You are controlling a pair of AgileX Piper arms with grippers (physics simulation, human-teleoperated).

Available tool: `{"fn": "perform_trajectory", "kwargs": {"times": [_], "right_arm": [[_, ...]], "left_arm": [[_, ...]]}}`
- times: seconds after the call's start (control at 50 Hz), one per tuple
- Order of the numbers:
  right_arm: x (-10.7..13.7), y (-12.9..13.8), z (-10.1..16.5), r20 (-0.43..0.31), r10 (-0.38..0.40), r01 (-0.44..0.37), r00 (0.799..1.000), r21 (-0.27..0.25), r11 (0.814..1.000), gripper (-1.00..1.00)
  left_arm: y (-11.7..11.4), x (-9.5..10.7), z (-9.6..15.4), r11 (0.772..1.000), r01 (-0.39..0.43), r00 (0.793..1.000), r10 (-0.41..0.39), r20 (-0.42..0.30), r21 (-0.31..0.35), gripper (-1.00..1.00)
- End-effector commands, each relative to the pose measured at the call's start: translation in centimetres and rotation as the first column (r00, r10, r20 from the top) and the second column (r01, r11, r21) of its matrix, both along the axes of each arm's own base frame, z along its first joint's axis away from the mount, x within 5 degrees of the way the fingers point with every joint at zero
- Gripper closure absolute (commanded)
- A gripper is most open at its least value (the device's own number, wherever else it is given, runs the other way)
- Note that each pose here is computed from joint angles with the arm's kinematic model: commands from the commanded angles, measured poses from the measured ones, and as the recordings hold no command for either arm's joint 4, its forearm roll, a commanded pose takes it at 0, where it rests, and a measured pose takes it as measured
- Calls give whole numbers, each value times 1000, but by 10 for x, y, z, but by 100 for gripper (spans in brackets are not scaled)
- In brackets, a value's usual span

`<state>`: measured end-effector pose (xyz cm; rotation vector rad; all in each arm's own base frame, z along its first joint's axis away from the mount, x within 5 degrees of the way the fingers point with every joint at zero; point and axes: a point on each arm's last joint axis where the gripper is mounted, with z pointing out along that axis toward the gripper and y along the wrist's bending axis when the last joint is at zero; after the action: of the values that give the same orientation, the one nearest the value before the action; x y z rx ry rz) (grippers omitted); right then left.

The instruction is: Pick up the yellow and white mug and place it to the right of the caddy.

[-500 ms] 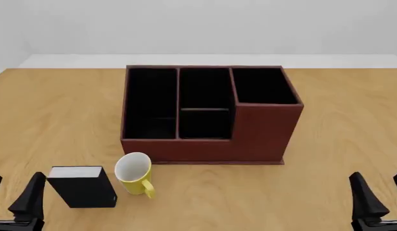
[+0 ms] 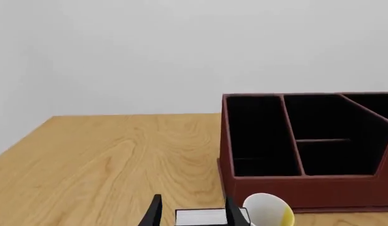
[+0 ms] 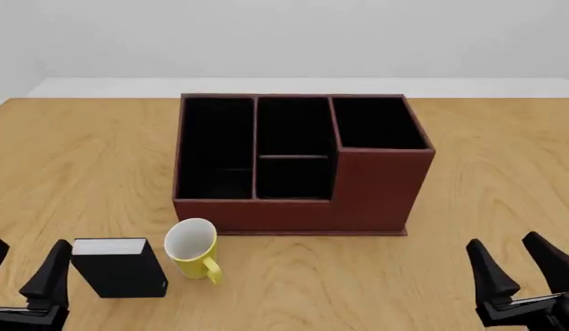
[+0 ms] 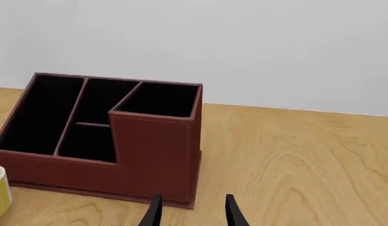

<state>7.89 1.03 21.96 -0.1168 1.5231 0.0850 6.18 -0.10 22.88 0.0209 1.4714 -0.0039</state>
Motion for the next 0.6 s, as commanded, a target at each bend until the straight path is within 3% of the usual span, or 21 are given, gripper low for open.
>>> {"fn": "perform_trajectory", "kwargs": {"times": [0.02, 0.22, 0.6], "right_arm": [[17, 10, -5, -26, 82, -82, 996, -2, 997, -100], [32, 27, -4, -21, 190, -190, 982, -6, 982, -100], [55, 55, -3, -26, 318, -319, 948, -7, 948, -100]], "left_arm": [[0, 3, 2, 1000, 0, 1000, 0, 5, 7, -100], [1, -2, 7, 1000, -20, 1000, 20, 16, 3, -100], [2, -9, 13, 1000, -30, 999, 30, 30, -6, -100]]}}
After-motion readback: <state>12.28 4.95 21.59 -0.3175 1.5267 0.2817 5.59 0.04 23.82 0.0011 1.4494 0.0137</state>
